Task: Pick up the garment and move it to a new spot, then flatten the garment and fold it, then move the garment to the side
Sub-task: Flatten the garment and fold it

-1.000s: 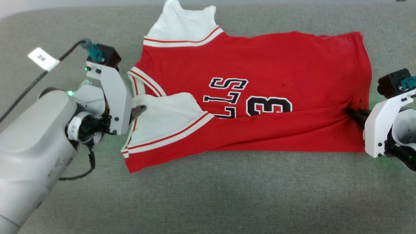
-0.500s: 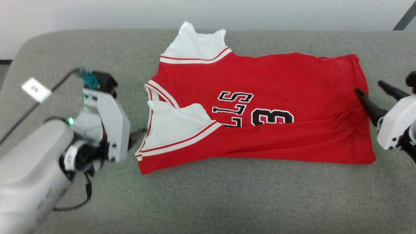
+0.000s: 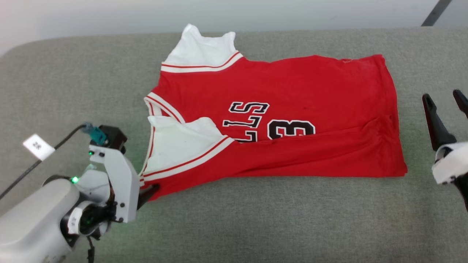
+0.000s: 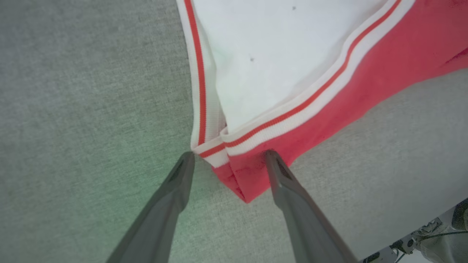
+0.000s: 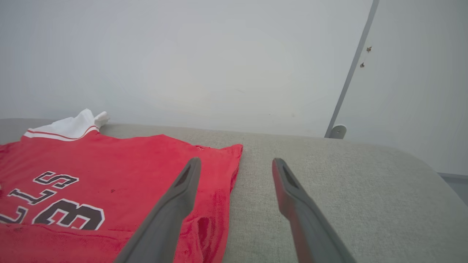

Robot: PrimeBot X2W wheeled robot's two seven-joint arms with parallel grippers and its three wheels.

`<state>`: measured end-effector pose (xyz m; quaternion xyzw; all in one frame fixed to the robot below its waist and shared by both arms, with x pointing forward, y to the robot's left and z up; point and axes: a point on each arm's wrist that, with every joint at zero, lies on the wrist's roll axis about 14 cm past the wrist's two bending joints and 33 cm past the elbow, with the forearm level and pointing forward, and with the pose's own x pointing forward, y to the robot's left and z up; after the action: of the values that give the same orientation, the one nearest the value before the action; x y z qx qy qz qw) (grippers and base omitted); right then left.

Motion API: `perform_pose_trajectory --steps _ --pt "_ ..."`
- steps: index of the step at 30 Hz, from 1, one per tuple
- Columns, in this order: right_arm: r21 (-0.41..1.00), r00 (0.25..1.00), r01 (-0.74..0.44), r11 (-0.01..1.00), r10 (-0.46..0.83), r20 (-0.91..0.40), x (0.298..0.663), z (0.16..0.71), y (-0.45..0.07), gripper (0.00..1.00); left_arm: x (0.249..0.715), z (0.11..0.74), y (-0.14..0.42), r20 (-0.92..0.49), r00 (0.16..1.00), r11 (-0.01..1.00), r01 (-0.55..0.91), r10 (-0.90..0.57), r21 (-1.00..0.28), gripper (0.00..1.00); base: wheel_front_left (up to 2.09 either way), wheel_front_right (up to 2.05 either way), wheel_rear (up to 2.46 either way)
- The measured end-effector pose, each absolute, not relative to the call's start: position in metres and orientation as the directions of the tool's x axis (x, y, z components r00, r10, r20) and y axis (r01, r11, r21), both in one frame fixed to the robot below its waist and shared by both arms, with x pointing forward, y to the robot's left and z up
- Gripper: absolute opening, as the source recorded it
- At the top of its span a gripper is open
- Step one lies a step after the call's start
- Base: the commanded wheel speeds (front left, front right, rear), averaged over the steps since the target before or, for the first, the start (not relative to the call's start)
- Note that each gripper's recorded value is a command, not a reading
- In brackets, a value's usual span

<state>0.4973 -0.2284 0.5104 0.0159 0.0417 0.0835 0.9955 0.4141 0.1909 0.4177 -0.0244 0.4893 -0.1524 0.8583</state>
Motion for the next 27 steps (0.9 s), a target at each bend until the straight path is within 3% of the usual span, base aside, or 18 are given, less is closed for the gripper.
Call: perform_pose_trajectory --steps 6,8,16,27 --pt "0.063 0.985 -0.116 0.991 0.123 -0.122 0.471 0.498 -0.229 1.00 0.415 0.392 0.196 -0.861 0.442 0.963 0.204 -0.250 -0.175 1.00 0.00 0.00 0.00" --pt "0.086 0.981 -0.099 0.991 0.112 -0.159 0.461 0.490 -0.228 1.00 0.416 0.385 0.196 -0.869 0.427 0.963 0.202 -0.251 -0.179 0.00 0.00 0.00 0.00" --pt "0.124 0.920 -0.104 0.987 0.143 -0.365 0.438 0.459 -0.216 1.00 0.427 0.377 0.192 -0.861 0.425 0.956 0.206 -0.279 -0.208 0.00 0.00 0.00 0.00" --pt "0.113 0.759 -0.134 0.984 0.175 -0.627 0.433 0.415 -0.209 1.00 0.426 0.379 0.187 -0.846 0.441 0.950 0.215 -0.300 -0.225 0.00 0.00 0.00 0.00"
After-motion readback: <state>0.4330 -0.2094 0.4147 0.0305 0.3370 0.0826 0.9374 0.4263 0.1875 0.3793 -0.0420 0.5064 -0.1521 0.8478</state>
